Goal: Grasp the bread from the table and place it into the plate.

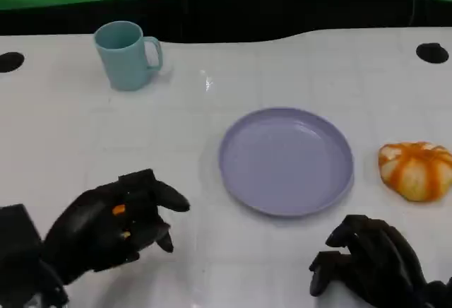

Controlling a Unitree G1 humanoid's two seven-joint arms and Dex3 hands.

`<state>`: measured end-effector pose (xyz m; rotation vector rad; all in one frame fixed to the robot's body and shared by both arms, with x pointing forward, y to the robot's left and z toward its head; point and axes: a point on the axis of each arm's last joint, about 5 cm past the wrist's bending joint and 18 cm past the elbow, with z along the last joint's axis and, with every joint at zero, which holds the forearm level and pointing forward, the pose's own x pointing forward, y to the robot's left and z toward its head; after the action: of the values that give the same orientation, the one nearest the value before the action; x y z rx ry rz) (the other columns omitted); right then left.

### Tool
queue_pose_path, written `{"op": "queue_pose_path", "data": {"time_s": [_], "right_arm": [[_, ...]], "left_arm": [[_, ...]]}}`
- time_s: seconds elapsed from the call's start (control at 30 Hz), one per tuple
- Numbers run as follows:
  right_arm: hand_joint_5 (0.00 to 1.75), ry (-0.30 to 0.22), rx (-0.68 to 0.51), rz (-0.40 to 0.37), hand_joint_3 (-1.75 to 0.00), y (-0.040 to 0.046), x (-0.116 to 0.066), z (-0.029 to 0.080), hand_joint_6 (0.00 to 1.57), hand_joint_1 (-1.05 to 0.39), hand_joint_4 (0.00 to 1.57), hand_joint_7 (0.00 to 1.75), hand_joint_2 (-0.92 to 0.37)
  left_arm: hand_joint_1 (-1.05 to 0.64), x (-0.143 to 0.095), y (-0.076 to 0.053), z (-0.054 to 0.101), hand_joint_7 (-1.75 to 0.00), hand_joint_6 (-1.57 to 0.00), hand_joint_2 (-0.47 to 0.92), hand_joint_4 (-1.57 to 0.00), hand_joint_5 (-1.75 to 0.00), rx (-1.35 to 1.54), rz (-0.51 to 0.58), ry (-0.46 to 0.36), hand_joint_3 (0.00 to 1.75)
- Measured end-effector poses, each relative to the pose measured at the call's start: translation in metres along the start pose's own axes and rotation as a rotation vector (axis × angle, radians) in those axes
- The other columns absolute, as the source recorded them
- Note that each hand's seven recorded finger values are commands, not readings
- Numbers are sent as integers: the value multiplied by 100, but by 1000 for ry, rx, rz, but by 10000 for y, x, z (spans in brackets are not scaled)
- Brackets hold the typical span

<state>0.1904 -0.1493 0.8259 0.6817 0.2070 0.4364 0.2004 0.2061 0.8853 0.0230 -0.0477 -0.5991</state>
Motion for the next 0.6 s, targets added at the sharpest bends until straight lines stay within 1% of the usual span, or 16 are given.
{"op": "queue_pose_path", "data": {"time_s": [0.07,0.1,0.13,0.2,0.23,0.3,0.33,0.4,0.47,0.5,0.53,0.6], "right_arm": [[75,0,0,0,0,0,0,0,157,-104,157,38,-72],[74,0,0,0,0,0,0,0,157,-104,157,38,-72],[74,0,1,0,0,1,1,-1,157,-104,157,37,-73],[74,0,1,1,0,3,2,-3,157,-104,157,37,-73],[74,0,2,1,0,3,2,-3,157,-104,157,37,-73],[74,0,1,1,0,5,3,-4,157,-104,157,37,-72],[74,-1,2,2,0,6,3,-4,157,-104,157,37,-72],[73,-2,1,1,0,6,0,-3,157,-103,157,36,-72],[73,-1,1,0,0,5,-3,-4,157,-103,157,36,-72],[74,-1,1,0,0,5,-4,-5,157,-104,157,37,-72],[74,-1,2,1,0,7,-3,-5,157,-104,157,37,-71],[73,-2,3,1,0,10,-1,-5,157,-104,157,36,-71]], "left_arm": [[-64,-19,59,104,-23,-56,92,-45,-112,69,-15,5,26],[-65,-23,76,146,-15,-52,92,-41,-95,89,-20,3,20],[-65,-26,87,193,-11,-50,92,-40,-89,117,-27,13,18],[-66,-40,117,298,-8,-48,92,-38,-82,188,-44,44,16],[-67,-46,129,342,-6,-46,92,-34,-78,220,-47,57,16],[-71,-65,135,433,-1,-40,92,-27,-65,333,-48,101,15],[-71,-83,143,497,-1,-39,92,-26,-63,423,-50,133,15],[-73,-118,159,604,0,-36,92,-28,-48,580,-41,182,14],[-73,-140,158,669,0,-36,92,-29,-44,687,-30,211,14],[-75,-141,153,682,0,-33,92,-27,-36,712,-28,216,13],[-76,-142,137,702,0,-31,92,-26,-32,757,-27,232,13],[-76,-139,88,776,0,-29,92,-29,-23,897,-30,288,12]]}}
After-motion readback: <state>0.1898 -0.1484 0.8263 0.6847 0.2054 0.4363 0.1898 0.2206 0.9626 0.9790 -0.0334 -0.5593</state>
